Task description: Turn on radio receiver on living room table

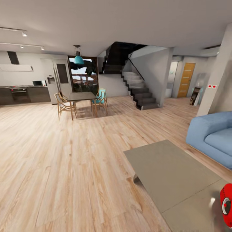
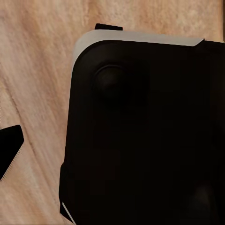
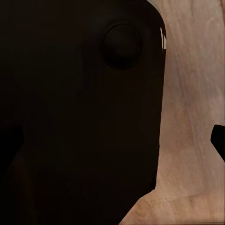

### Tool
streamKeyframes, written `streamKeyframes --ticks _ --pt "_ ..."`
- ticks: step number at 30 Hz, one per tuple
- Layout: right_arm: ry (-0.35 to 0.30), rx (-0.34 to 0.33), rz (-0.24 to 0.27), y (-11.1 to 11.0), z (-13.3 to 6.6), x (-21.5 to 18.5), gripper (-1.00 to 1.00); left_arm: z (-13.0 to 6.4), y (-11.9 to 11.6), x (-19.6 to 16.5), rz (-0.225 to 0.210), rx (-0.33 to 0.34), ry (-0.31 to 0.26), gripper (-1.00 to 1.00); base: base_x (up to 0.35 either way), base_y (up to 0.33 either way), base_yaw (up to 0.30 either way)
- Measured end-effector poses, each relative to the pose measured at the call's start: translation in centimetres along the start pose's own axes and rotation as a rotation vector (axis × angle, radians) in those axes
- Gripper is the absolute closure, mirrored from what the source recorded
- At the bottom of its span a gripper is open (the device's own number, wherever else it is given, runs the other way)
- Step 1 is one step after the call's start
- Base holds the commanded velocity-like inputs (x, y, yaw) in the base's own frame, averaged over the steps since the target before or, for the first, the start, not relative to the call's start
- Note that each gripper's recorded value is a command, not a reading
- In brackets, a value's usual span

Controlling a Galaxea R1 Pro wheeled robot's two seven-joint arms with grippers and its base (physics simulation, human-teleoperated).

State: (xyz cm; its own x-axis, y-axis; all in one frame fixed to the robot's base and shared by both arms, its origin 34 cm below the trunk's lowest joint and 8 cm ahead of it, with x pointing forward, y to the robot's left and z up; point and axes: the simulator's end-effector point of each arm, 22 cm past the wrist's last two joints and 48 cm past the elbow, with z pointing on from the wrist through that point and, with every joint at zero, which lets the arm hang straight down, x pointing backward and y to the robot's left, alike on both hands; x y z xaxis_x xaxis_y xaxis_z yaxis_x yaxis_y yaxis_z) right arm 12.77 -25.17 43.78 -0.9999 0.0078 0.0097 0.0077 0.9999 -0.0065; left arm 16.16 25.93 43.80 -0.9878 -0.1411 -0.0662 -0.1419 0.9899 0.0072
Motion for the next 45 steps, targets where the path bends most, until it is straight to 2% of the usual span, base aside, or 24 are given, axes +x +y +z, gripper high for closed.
streamKeyframes --ticks 45 --pt "-0.006 0.000 0.000 0.00 0.00 -0.14 -1.00 0.00 0.00 0.00 0.001 0.000 0.000 -1.00 0.000 0.000 -0.287"
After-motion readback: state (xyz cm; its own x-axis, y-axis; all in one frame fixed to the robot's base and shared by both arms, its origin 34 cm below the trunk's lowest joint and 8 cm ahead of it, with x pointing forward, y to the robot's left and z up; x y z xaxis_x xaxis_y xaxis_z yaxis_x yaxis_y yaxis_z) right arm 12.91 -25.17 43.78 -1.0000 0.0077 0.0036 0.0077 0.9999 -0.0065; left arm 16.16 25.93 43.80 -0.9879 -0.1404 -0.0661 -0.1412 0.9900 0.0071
